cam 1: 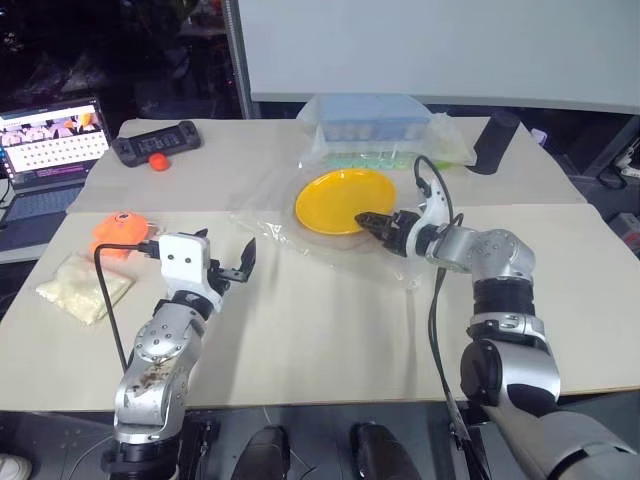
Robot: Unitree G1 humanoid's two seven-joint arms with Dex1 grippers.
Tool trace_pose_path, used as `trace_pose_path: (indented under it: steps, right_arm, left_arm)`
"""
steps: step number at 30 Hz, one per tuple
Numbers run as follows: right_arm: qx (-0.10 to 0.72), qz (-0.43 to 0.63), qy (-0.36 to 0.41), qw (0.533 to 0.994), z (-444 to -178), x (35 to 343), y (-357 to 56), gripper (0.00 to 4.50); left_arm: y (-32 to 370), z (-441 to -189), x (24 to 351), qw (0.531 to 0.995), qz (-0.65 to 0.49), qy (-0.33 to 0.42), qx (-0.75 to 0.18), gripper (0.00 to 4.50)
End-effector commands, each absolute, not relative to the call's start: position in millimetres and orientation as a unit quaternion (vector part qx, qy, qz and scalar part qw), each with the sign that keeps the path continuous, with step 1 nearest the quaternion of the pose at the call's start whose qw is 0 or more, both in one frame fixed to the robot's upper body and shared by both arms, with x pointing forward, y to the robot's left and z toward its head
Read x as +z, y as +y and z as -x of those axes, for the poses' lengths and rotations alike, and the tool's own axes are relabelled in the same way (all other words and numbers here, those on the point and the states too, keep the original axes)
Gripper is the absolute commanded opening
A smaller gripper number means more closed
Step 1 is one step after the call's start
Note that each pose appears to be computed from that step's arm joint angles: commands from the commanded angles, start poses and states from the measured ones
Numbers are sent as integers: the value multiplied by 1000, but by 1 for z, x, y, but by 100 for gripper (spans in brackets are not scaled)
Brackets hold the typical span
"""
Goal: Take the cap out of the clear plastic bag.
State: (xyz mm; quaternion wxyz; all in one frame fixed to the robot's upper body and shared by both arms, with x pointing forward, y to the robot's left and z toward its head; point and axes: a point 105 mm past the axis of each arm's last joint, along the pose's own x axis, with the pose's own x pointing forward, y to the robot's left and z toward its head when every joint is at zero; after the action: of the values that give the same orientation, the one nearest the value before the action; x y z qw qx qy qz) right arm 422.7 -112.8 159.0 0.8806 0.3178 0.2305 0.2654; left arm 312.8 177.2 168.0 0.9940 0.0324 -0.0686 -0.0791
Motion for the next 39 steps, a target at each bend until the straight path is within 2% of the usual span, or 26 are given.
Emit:
trace_pose_path:
  steps: [1,6,9,11,17,21,26,33,34,38,39]
  right_arm:
    - [273,-321,193,886,-429,181,-113,168]
    - [270,-331,165,889,-430,200,-124,7]
    - [256,-356,131,889,-431,219,-146,7]
    - [215,-375,109,895,-435,225,-174,7]
    - [36,-428,59,901,-439,218,-278,7]
    - [-87,-441,47,892,-432,197,-331,7]
    - [-149,-443,60,882,-426,162,-350,7]
    - [-238,-464,15,853,-411,145,-383,7]
    - [-245,-463,11,852,-409,143,-386,83]
    - [-244,-462,-16,853,-406,152,-395,201]
    - [-244,-465,-25,850,-405,156,-398,248]
  left_arm:
    - [171,-309,182,991,-36,-95,-83,450]
    - [163,-310,182,990,-26,-96,-103,450]
    - [156,-312,182,988,-21,-96,-116,450]
    - [153,-314,181,988,-18,-96,-121,450]
    - [139,-317,178,985,-11,-91,-146,450]
    - [134,-318,177,984,-10,-91,-151,450]
    - [129,-319,175,983,-16,-86,-162,450]
    - [125,-317,175,984,-10,-86,-158,450]
    - [125,-316,175,984,-10,-86,-159,450]
    - [126,-316,175,984,-12,-86,-158,450]
    - [127,-316,175,984,-12,-86,-158,450]
